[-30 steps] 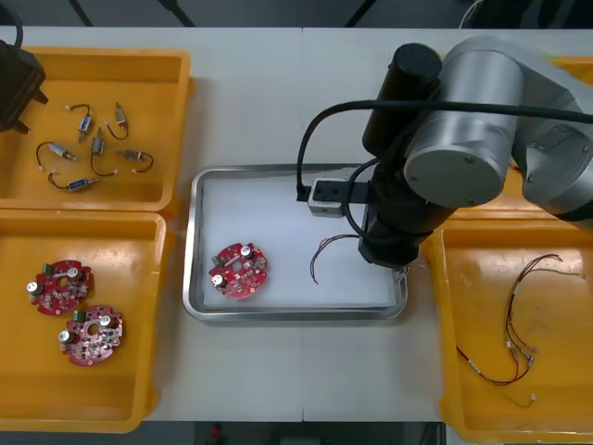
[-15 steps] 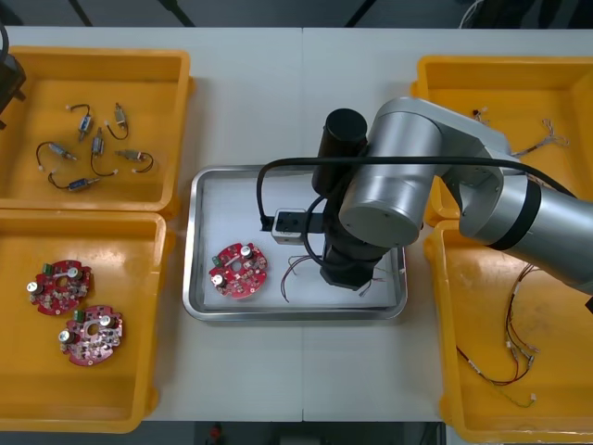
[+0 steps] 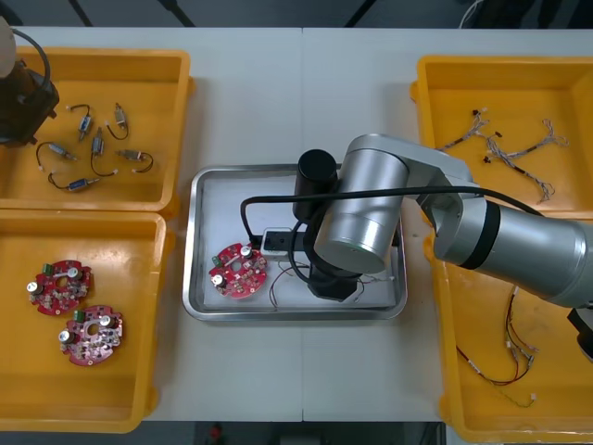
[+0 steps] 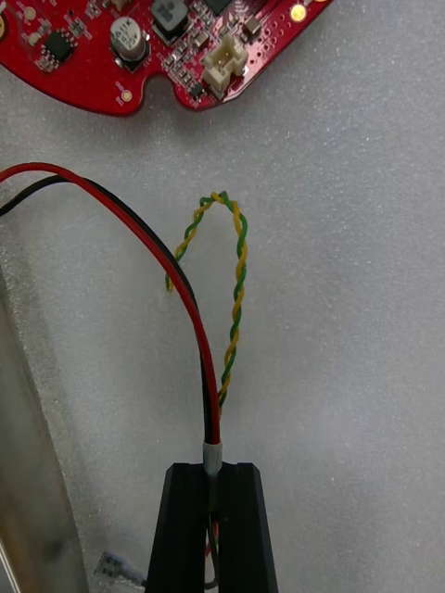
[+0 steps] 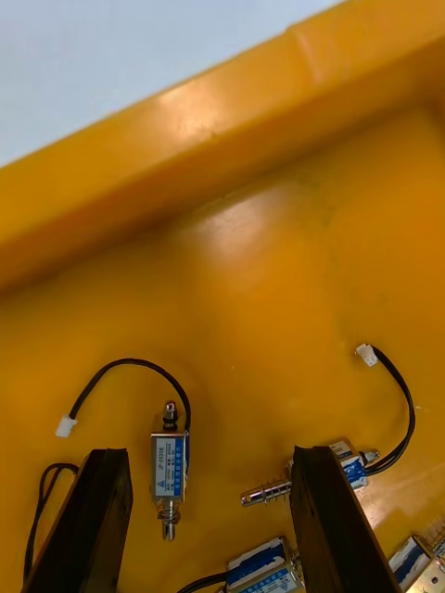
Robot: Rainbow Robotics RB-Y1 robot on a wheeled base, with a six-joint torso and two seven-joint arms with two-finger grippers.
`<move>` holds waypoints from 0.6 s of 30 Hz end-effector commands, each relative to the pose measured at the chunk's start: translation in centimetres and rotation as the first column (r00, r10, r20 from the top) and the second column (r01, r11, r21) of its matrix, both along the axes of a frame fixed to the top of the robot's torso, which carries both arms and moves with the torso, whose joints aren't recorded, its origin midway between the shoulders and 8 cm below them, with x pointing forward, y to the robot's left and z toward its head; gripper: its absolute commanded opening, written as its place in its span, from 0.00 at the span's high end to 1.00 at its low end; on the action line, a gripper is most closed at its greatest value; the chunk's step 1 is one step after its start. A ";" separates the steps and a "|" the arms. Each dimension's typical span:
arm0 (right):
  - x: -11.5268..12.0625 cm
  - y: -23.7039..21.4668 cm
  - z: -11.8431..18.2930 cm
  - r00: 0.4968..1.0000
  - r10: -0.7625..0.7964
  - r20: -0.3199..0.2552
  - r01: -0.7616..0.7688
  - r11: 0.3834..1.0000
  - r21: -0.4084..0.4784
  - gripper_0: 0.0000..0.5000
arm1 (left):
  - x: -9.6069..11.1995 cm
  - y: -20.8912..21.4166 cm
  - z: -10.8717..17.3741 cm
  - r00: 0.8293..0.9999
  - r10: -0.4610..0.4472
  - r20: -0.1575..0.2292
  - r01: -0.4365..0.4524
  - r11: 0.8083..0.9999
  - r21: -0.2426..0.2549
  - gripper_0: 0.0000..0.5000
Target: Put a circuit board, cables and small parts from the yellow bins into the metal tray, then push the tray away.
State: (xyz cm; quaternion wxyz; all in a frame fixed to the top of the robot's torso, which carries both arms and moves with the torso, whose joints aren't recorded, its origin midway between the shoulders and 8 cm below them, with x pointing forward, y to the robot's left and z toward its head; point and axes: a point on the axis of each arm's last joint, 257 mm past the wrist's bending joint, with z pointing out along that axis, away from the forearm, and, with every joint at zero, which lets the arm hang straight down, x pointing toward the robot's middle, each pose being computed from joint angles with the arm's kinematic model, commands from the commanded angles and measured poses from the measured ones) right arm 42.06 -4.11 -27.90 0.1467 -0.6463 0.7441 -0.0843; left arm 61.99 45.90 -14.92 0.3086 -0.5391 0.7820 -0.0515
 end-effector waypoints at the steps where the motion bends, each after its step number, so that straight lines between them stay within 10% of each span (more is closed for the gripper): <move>1: 0.2 2.2 1.1 0.996 0.078 0.034 -0.078 0.997 -0.002 0.99 | 2.1 -1.6 1.7 0.997 -0.070 0.033 0.068 0.996 0.061 0.00; 5: 0.5 2.1 1.3 0.995 0.083 0.050 -0.082 0.997 -0.007 0.41 | 1.9 -1.5 1.1 0.997 -0.079 0.016 0.077 0.994 0.080 0.00; 9: 1.0 2.5 2.1 0.992 0.095 0.085 -0.096 0.995 0.004 0.06 | 1.9 -1.8 0.7 0.996 -0.087 0.009 0.086 0.994 0.070 0.00; 18: 1.1 2.5 3.8 0.990 0.091 0.109 -0.095 0.995 0.028 0.00 | 2.0 -2.5 -0.4 0.994 -0.111 -0.001 0.111 0.992 0.064 0.00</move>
